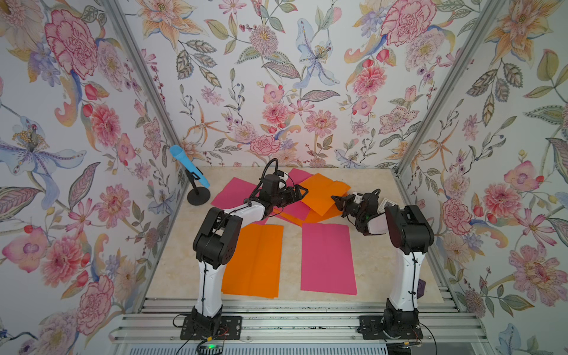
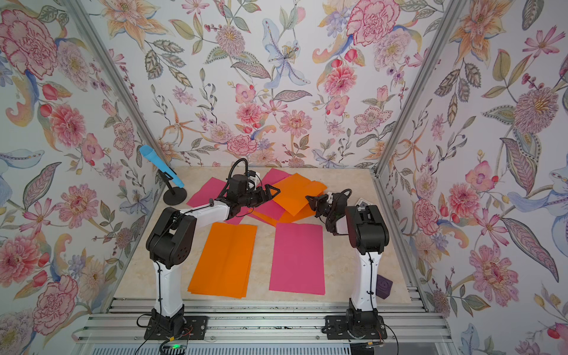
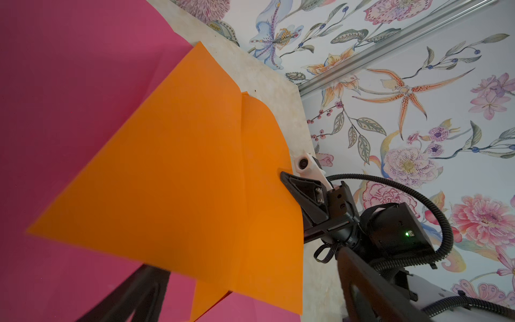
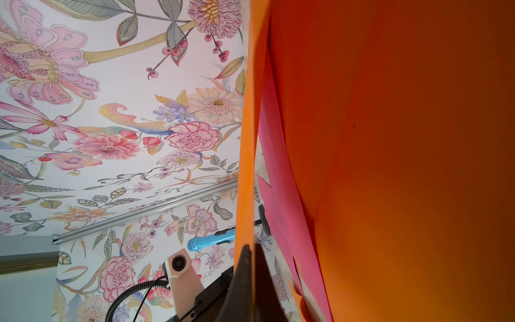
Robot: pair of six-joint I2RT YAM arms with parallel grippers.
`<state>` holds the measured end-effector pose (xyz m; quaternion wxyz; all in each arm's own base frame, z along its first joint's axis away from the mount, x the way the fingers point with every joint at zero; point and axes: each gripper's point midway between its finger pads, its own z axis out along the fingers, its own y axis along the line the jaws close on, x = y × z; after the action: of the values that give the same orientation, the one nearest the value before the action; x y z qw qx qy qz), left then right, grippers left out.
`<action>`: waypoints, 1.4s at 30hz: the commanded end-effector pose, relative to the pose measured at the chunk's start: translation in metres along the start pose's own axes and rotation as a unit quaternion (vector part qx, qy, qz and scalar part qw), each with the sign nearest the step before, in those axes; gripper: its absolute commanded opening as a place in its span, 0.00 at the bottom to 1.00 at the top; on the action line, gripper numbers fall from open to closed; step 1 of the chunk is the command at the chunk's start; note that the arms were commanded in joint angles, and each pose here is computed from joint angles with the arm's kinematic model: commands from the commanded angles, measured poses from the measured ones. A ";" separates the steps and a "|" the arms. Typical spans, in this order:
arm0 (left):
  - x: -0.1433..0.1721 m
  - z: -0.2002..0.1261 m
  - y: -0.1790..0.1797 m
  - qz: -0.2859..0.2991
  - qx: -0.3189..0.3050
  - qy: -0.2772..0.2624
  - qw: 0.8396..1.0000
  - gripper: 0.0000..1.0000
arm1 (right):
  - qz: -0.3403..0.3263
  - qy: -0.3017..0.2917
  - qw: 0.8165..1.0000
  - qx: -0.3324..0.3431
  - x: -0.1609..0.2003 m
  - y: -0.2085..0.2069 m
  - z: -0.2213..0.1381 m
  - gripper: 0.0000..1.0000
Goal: Sort the scattered colored papers by color
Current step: Pick up the colored paper, then place the colored paper.
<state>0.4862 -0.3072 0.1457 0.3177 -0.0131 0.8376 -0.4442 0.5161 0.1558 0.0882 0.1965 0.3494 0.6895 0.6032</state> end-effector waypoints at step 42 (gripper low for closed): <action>-0.011 -0.277 0.038 0.082 -0.262 -0.190 0.943 1.00 | -0.326 0.281 0.903 0.009 0.392 0.047 0.000 0.00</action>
<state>0.3591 -0.0823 0.2372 0.4922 -0.1053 0.8459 -0.1762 0.2539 0.4363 0.2047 0.1479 -0.1077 0.8036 0.5664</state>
